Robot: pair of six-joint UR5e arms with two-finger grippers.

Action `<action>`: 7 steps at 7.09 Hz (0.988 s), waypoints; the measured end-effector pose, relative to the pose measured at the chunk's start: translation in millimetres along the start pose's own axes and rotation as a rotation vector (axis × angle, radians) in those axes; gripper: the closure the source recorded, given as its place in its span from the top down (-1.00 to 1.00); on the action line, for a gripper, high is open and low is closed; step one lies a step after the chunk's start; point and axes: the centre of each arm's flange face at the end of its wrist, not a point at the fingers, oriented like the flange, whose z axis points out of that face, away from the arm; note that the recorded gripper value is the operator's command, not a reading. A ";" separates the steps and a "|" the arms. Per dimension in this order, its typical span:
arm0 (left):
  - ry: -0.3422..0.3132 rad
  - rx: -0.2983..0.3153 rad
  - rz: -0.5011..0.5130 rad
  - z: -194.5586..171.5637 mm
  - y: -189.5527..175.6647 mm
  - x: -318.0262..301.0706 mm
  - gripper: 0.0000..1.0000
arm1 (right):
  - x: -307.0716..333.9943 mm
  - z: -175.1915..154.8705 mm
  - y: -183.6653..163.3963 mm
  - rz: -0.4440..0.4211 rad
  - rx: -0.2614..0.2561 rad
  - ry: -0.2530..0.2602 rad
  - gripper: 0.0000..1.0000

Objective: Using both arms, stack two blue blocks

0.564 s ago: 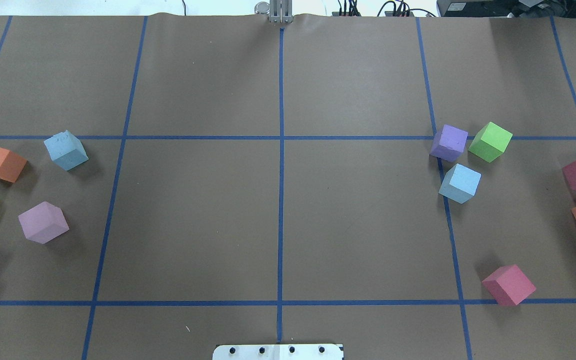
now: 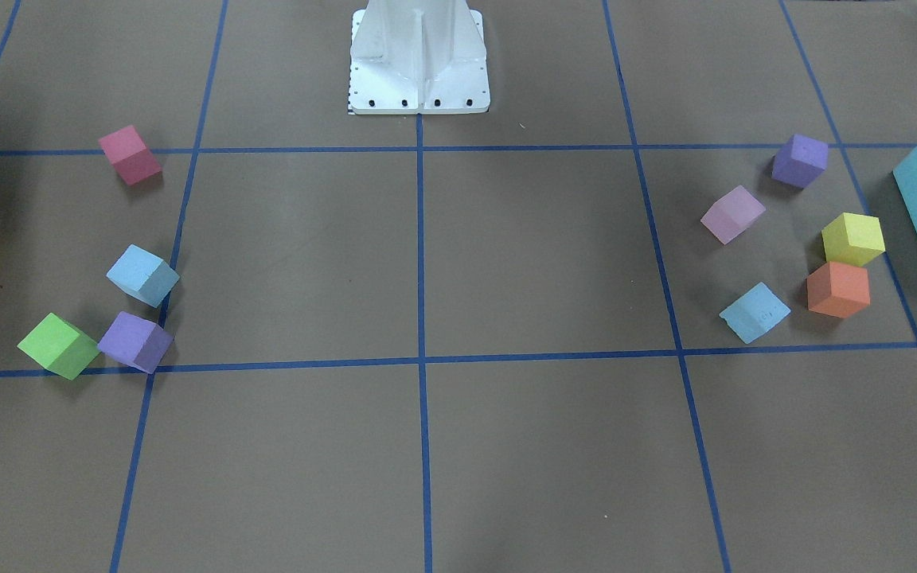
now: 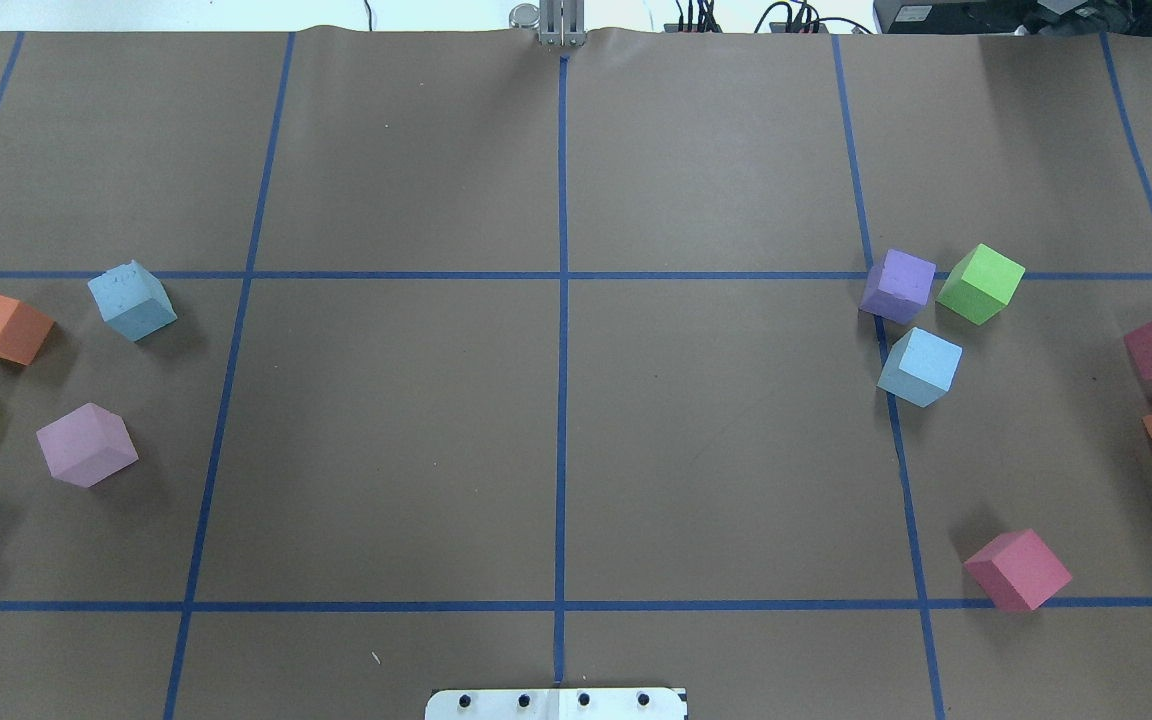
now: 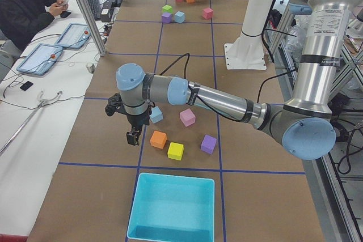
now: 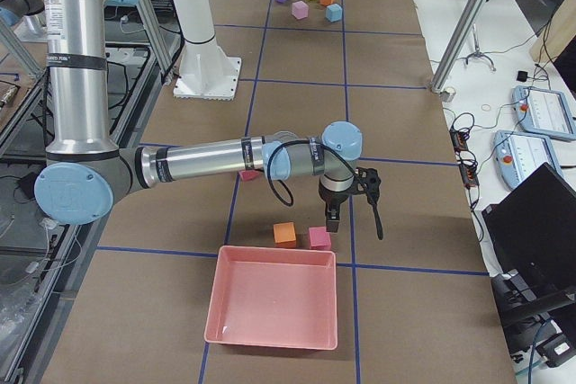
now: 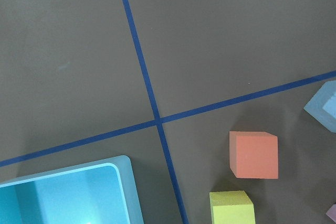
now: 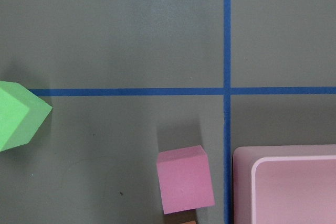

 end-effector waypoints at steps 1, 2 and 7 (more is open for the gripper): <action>0.002 0.001 0.001 -0.4 -3.0 5.0 0.99 | -9.8 -10.1 -11.7 -0.019 0.028 0.014 1.00; 0.010 -0.004 -0.003 4.1 -11.8 22.6 0.99 | -22.2 -21.3 -27.9 -0.038 0.058 0.025 1.00; 0.047 -0.024 -0.043 23.1 -71.4 140.5 0.99 | -41.1 -15.3 -2.3 0.145 0.029 -0.142 1.00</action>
